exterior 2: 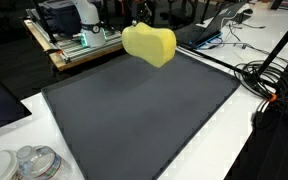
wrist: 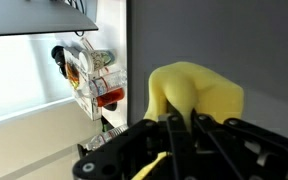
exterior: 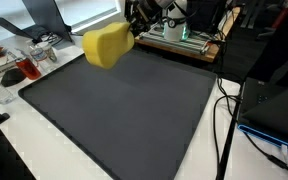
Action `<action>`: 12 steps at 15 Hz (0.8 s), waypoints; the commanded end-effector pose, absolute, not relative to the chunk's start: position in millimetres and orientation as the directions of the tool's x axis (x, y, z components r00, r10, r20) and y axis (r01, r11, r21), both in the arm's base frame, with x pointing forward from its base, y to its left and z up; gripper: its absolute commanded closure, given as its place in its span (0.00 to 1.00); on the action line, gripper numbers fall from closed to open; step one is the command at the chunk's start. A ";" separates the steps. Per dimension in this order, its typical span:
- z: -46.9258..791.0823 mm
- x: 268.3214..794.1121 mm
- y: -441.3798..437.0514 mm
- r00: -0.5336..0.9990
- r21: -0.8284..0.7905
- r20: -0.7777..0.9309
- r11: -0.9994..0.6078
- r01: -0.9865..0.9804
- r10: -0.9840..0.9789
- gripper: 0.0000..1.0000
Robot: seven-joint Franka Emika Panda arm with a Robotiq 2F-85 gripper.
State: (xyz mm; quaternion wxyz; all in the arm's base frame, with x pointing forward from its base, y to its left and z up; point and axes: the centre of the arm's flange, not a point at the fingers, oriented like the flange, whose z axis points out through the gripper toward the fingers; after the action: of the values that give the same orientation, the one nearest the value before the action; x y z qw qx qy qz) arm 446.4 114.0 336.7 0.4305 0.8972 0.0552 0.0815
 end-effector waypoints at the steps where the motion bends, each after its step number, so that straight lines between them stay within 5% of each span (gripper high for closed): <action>1: 343.6 461.7 129.9 0.974 0.838 0.129 -0.545 -0.007 0.186 0.98; 5: 346.5 467.2 139.4 0.973 0.868 0.128 -0.497 -0.017 0.190 0.98; 6: 346.0 467.6 141.2 0.974 0.869 0.126 -0.494 -0.018 0.186 0.68; 8: 344.6 468.5 143.6 0.977 0.874 0.120 -0.486 -0.019 0.178 0.62; 12: 341.3 469.9 146.6 0.981 0.881 0.107 -0.472 -0.017 0.164 0.33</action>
State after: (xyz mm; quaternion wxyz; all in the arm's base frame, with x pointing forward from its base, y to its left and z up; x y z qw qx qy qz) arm 463.5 140.8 344.2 0.4972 0.8619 0.0497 0.0858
